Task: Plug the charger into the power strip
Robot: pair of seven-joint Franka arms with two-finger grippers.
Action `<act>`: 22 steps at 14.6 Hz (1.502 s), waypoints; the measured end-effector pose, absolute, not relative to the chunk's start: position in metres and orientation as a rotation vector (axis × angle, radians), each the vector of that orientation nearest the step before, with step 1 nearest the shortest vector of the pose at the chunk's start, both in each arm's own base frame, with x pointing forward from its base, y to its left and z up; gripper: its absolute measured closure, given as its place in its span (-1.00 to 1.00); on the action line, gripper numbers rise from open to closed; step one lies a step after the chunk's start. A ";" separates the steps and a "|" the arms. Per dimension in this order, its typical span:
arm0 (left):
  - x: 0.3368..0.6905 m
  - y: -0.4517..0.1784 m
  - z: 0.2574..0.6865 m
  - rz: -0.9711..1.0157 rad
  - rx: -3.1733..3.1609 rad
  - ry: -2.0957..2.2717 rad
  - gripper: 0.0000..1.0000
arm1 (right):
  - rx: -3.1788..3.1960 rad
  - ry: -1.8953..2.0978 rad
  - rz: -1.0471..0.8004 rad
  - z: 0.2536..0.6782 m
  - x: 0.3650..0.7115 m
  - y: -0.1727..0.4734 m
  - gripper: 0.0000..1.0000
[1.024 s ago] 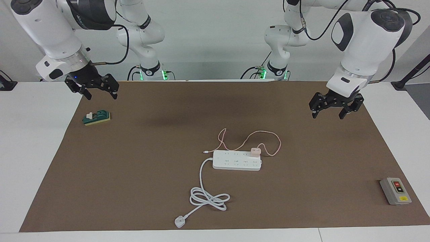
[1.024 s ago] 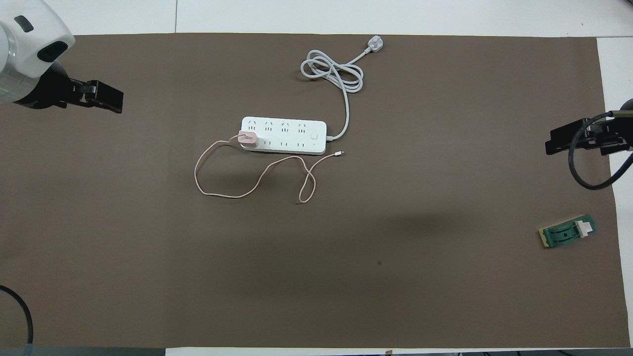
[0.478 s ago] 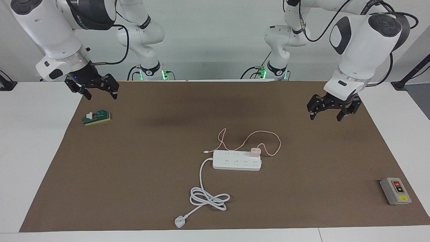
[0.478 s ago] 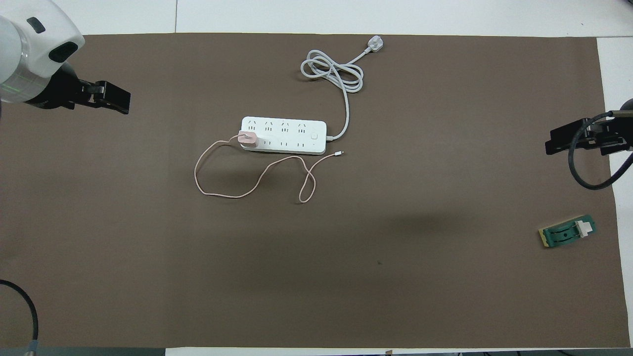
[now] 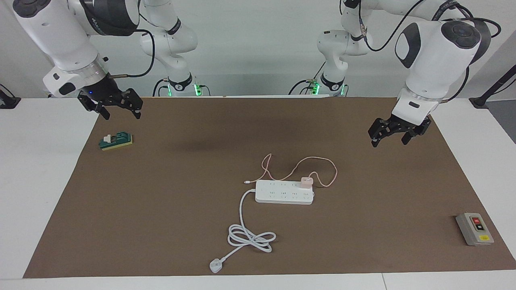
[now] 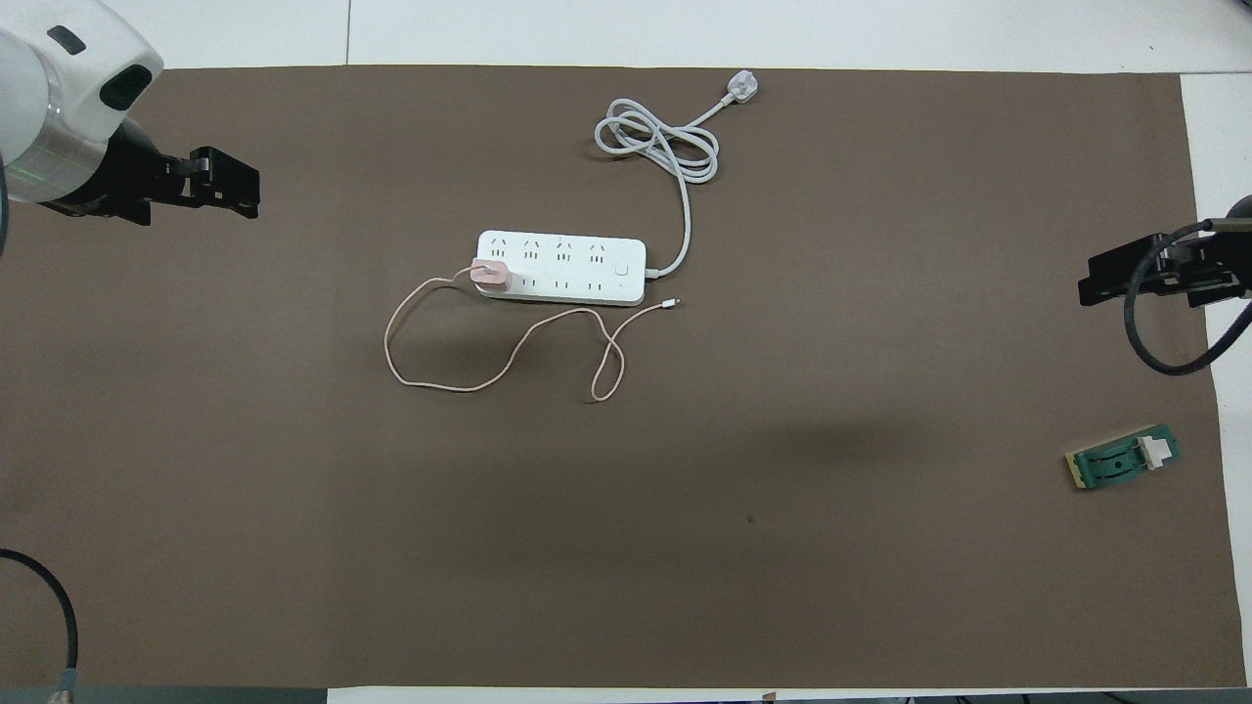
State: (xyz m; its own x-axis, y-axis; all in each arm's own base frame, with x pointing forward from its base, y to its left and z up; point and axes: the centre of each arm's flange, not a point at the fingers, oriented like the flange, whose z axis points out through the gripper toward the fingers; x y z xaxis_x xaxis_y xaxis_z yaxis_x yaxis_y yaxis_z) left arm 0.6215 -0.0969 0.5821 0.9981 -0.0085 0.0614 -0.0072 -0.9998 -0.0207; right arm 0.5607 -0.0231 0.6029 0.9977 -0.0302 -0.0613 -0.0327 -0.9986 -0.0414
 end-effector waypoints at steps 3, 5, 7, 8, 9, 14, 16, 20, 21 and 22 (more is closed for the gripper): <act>0.620 -0.092 0.582 -0.077 -3.118 -0.024 -1.00 | -3.097 0.047 0.092 0.603 0.561 -0.023 -1.00; 0.617 -0.089 0.585 -0.066 -3.117 -0.059 -1.00 | -3.098 0.037 0.092 0.604 0.561 -0.019 -1.00; 0.613 -0.083 0.590 -0.062 -3.116 -0.086 -1.00 | -3.098 0.036 0.090 0.604 0.561 -0.018 -1.00; 0.610 -0.079 0.591 -0.062 -3.115 -0.097 -1.00 | -3.098 0.042 0.089 0.604 0.561 -0.021 -1.00; 0.604 -0.076 0.592 -0.062 -3.115 -0.115 -1.00 | -3.097 0.050 0.087 0.605 0.561 -0.024 -1.00; 0.583 -0.058 0.596 -0.056 -3.109 -0.237 -1.00 | -3.097 0.071 0.085 0.606 0.560 -0.031 -1.00; 0.582 -0.057 0.594 -0.048 -3.107 -0.264 -1.00 | -3.097 0.066 0.085 0.606 0.560 -0.030 -1.00; 0.582 -0.053 0.591 -0.040 -3.104 -0.283 -1.00 | -3.097 0.061 0.085 0.606 0.560 -0.028 -1.00; 0.582 -0.053 0.591 -0.040 -3.105 -0.276 -1.00 | -3.097 0.061 0.085 0.606 0.560 -0.028 -1.00; 0.582 -0.054 0.591 -0.040 -3.106 -0.265 -1.00 | -3.097 0.061 0.085 0.606 0.560 -0.028 -1.00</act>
